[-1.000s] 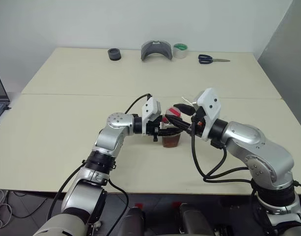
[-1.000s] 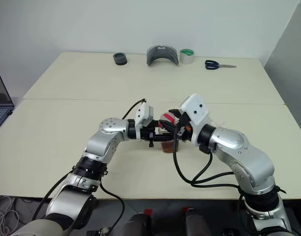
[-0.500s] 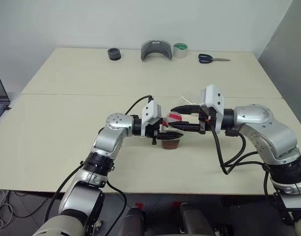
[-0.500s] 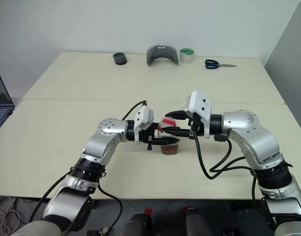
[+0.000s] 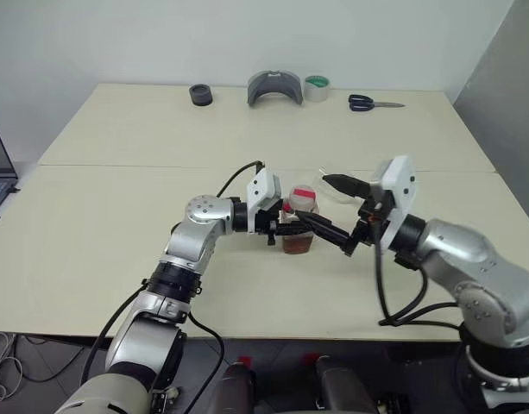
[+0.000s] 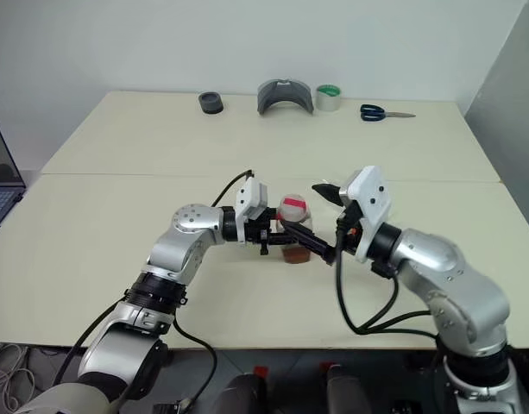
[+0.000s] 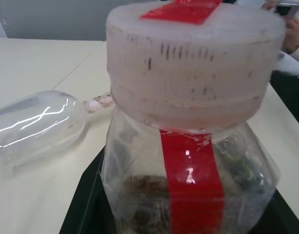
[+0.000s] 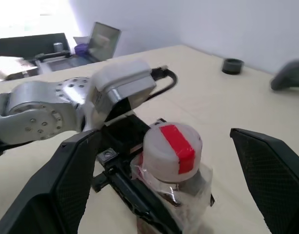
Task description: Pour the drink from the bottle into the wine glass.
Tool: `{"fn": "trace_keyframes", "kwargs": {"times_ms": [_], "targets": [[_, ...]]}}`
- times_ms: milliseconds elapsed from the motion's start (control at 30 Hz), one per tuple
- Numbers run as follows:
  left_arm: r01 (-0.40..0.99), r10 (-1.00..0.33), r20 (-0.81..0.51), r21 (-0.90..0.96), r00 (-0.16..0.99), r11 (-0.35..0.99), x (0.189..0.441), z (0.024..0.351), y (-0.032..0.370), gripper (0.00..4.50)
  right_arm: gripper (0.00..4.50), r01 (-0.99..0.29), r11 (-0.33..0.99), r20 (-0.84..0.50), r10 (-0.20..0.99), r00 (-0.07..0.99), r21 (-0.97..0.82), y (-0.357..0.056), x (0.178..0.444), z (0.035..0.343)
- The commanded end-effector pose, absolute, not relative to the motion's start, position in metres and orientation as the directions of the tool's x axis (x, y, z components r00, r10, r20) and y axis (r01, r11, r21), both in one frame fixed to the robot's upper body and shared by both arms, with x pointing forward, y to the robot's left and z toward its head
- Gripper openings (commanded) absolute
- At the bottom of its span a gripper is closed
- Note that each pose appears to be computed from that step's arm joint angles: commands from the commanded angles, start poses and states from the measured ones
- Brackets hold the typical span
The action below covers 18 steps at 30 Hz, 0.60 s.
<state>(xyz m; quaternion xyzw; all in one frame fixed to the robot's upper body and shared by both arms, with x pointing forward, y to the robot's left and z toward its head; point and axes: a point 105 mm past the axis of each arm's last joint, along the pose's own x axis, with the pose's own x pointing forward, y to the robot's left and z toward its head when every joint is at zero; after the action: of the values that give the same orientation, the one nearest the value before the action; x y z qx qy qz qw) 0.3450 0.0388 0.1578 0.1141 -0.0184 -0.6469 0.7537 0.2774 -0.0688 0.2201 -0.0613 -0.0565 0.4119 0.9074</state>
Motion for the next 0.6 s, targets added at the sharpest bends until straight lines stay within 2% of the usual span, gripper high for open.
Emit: {"fn": "trace_keyframes", "kwargs": {"times_ms": [33,233,500,600], "targets": [[0.955,-0.985,-0.074,0.265,0.157,0.132,0.349,0.179,0.036,1.80,4.50,-0.672,0.718,0.108,0.694,0.712,-0.180,-0.062,0.276,0.226],[0.956,-0.987,-0.085,0.273,0.135,0.107,0.349,0.180,0.034,1.80,4.50,-0.618,0.770,0.145,0.638,0.756,-0.159,-0.050,0.287,0.225],[0.955,-0.987,-0.095,0.279,0.130,0.099,0.348,0.178,0.035,1.80,4.50,-0.634,0.762,0.153,0.648,0.746,-0.132,-0.044,0.295,0.230],[0.955,-0.987,-0.095,0.278,0.130,0.099,0.348,0.177,0.035,1.80,3.92,-0.658,0.741,0.124,0.672,0.730,-0.133,-0.042,0.295,0.226]]}}
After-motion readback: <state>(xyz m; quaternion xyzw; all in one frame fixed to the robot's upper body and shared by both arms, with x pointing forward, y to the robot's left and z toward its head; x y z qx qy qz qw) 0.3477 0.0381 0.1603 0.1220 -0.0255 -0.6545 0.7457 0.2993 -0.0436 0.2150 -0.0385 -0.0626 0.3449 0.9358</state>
